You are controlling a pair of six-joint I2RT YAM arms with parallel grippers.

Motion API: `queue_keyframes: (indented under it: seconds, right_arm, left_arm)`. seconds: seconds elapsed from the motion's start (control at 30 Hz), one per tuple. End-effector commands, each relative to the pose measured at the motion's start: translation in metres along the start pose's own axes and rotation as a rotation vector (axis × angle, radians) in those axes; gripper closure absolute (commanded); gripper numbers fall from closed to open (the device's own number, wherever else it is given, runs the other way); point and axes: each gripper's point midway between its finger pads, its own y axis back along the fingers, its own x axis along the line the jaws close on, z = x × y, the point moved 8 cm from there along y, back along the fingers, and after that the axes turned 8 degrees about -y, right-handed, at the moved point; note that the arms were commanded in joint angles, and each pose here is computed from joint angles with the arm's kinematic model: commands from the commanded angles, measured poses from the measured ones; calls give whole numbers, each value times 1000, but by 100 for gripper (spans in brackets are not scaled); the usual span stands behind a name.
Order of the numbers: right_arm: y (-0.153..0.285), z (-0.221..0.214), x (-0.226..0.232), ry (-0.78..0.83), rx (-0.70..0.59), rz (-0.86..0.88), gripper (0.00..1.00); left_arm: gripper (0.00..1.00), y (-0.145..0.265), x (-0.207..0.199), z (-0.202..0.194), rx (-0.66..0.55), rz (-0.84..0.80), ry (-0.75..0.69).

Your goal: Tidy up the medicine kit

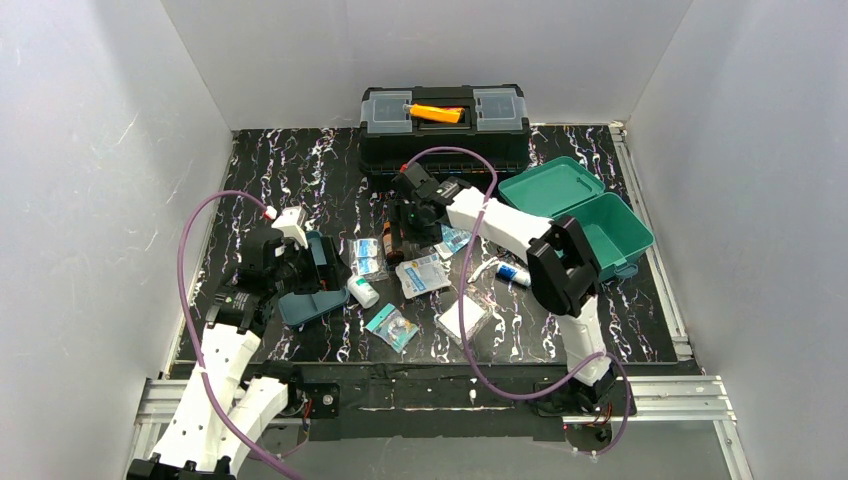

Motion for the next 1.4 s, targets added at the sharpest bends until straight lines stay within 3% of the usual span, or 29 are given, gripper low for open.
queue_keyframes:
  seconds: [0.0, 0.37, 0.67, 0.83, 1.23, 1.37]
  right_arm:
    - [-1, 16, 23, 0, -76, 14, 25]
    - [-29, 14, 22, 3, -101, -83, 24]
    - [-45, 8, 25, 17, -93, -105, 29]
    - [-50, 8, 25, 32, -93, -110, 36]
    - [-61, 11, 28, 160, -96, -112, 36]
    - [-60, 14, 27, 191, -116, -118, 43]
  left_arm:
    - [1, 3, 1, -1, 4, 19, 4]
    - [0, 4, 1, -1, -2, 18, 8]
    - [0, 4, 1, -1, -2, 17, 9]
    - [1, 4, 1, -1, 0, 18, 9]
    - [1, 2, 0, -1, 13, 10, 14]
    - [0, 1, 1, -1, 15, 11, 14]
